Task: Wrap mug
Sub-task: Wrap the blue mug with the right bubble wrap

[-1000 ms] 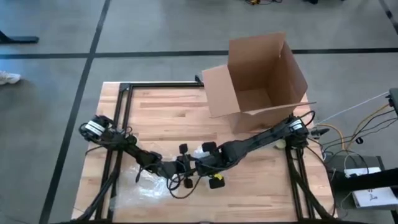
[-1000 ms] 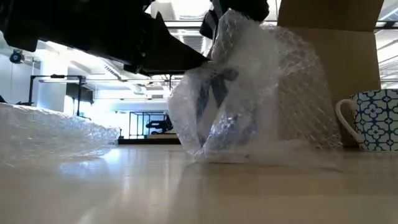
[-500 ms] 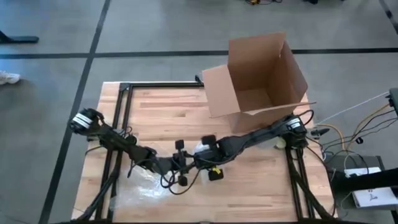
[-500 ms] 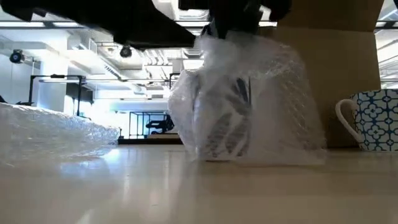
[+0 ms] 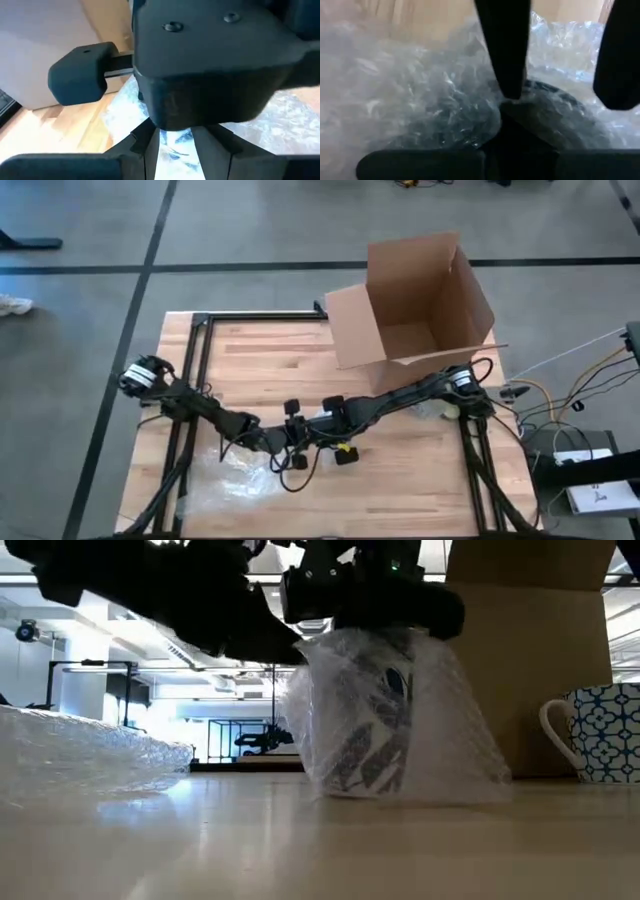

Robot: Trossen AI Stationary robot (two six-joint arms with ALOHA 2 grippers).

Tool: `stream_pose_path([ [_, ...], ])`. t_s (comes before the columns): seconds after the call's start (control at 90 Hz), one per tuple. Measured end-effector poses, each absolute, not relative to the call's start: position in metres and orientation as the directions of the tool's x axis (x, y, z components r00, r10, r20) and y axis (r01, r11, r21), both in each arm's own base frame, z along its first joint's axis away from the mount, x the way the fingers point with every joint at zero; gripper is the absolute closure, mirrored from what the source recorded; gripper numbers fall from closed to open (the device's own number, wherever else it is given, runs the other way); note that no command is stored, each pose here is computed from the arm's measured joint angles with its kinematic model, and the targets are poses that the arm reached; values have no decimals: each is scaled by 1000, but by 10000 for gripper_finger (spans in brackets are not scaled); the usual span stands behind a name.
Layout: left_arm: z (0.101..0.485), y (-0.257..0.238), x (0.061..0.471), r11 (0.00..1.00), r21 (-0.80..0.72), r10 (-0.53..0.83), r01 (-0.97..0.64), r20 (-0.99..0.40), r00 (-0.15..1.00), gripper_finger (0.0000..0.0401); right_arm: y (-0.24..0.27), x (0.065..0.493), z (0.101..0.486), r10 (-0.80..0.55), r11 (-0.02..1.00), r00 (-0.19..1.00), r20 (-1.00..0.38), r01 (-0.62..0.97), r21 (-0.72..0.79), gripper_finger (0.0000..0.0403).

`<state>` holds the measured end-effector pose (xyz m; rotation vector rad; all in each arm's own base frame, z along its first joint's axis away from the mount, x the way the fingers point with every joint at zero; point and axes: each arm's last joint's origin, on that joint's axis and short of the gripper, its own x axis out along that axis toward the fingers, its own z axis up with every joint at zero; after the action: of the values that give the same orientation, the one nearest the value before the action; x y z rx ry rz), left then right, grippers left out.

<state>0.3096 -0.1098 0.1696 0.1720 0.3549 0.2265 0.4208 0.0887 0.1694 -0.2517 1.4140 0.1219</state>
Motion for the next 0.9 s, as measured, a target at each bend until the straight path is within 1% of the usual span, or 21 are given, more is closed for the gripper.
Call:
stream_pose_path([
  [0.533,169,-104,312,958,189,266,-214,-319,910,298,87,411,225,-49,972,267,-962,-207,-107,403],
  [0.622,169,-104,312,959,187,266,-215,-321,909,301,86,403,236,-51,977,255,-965,-188,-101,403],
  [0.8,169,-104,312,958,188,267,-215,-323,908,299,97,375,258,-63,983,173,-983,-161,-92,403],
  [0.9,170,-103,312,958,187,267,-215,-323,908,297,109,361,257,-73,986,111,-991,-142,-88,403],
])
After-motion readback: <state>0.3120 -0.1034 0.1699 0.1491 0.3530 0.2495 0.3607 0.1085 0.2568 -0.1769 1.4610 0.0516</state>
